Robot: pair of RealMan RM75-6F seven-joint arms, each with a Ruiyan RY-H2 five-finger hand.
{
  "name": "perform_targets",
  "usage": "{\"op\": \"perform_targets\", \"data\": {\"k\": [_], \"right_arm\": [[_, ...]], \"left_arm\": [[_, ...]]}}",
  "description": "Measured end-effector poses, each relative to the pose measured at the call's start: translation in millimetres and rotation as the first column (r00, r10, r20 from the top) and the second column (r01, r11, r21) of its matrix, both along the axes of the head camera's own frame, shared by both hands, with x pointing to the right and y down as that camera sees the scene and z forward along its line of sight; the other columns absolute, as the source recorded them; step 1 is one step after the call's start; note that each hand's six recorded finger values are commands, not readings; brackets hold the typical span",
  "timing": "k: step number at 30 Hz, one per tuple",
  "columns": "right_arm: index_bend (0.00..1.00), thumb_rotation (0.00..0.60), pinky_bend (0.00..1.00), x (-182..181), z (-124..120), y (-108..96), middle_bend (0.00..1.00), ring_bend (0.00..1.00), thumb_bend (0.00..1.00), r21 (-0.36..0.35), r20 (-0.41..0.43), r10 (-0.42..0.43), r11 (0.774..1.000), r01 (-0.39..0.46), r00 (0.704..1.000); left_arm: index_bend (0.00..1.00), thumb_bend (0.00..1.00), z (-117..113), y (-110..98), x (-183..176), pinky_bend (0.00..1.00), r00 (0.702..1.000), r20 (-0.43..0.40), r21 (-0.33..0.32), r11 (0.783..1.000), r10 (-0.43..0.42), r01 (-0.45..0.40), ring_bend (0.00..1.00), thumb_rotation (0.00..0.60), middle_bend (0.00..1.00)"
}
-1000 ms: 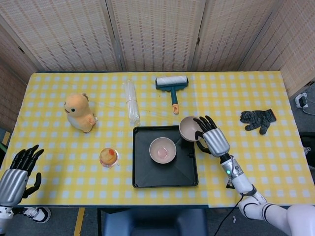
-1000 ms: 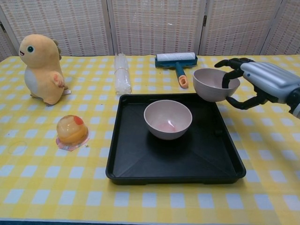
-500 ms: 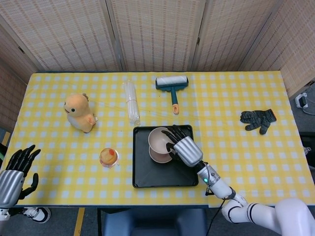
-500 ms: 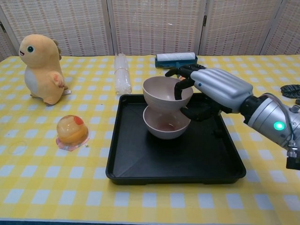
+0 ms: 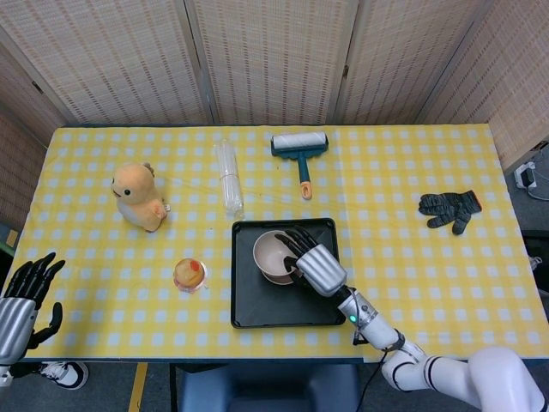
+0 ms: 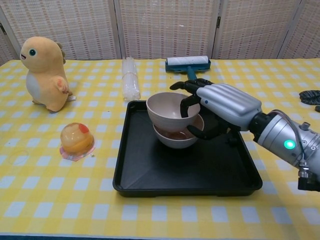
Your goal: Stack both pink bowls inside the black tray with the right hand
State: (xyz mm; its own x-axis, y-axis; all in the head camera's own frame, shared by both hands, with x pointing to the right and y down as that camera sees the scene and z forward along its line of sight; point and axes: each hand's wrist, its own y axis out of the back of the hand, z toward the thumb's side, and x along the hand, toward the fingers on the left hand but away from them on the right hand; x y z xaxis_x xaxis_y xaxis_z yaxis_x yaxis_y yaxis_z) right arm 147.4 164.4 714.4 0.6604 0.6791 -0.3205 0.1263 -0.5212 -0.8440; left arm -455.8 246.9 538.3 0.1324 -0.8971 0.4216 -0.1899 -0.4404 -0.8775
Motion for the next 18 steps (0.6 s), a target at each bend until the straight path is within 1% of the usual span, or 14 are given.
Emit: {"op": "perform_targets", "data": {"k": [2, 6, 11, 15, 17, 18], "right_arm": [[0.45, 0.6, 0.0, 3.1, -2.1, 0.7, 0.04, 0.03, 0.58, 0.001, -0.005, -0.005, 1.0, 0.005, 1.0], [0.44, 0.6, 0.0, 10.5, -5.4, 2.9, 0.02, 0.02, 0.58, 0.005, -0.026, -0.014, 1.0, 0.014, 1.0], [0.4, 0.6, 0.0, 20.5, -8.6, 6.4, 0.0, 0.01, 0.58, -0.011, -0.048, -0.014, 1.0, 0.014, 0.999], [0.37, 0.6, 0.0, 32.4, -19.1, 6.4, 0.0, 0.0, 0.58, 0.0, -0.032, 0.011, 1.0, -0.011, 0.999], [0.34, 0.6, 0.0, 43.8, -28.5, 4.9, 0.0, 0.0, 0.58, 0.022, -0.019, 0.038, 0.999, -0.038, 0.999], [0.3, 0.6, 0.0, 50.5, -33.3, 4.0, 0.0, 0.0, 0.58, 0.034, -0.016, 0.054, 0.998, -0.053, 0.998]], "left_arm": [[0.0, 0.67, 0.0, 0.0, 0.2, 0.0, 1.0, 0.0, 0.0, 1.0, 0.0, 0.0, 0.0, 0.6, 0.0], [0.0, 0.66, 0.2, -0.3, 0.7, 0.0, 1.0, 0.001, 0.001, 1.0, -0.001, 0.001, 0.0, 0.6, 0.0], [0.0, 0.66, -0.9, 1.1, 2.4, 0.0, 1.0, 0.0, 0.001, 1.0, 0.001, -0.001, 0.0, 0.6, 0.0], [0.0, 0.66, -1.0, 1.9, 1.9, 0.0, 1.0, 0.004, -0.001, 1.0, 0.001, -0.001, 0.0, 0.6, 0.0], [0.0, 0.66, -0.7, 1.8, 1.3, 0.0, 1.0, 0.008, -0.002, 1.0, 0.0, 0.0, 0.0, 0.6, 0.0], [0.0, 0.66, -0.8, 1.8, 1.3, 0.0, 1.0, 0.009, -0.001, 1.0, 0.0, 0.0, 0.0, 0.6, 0.0]]}}
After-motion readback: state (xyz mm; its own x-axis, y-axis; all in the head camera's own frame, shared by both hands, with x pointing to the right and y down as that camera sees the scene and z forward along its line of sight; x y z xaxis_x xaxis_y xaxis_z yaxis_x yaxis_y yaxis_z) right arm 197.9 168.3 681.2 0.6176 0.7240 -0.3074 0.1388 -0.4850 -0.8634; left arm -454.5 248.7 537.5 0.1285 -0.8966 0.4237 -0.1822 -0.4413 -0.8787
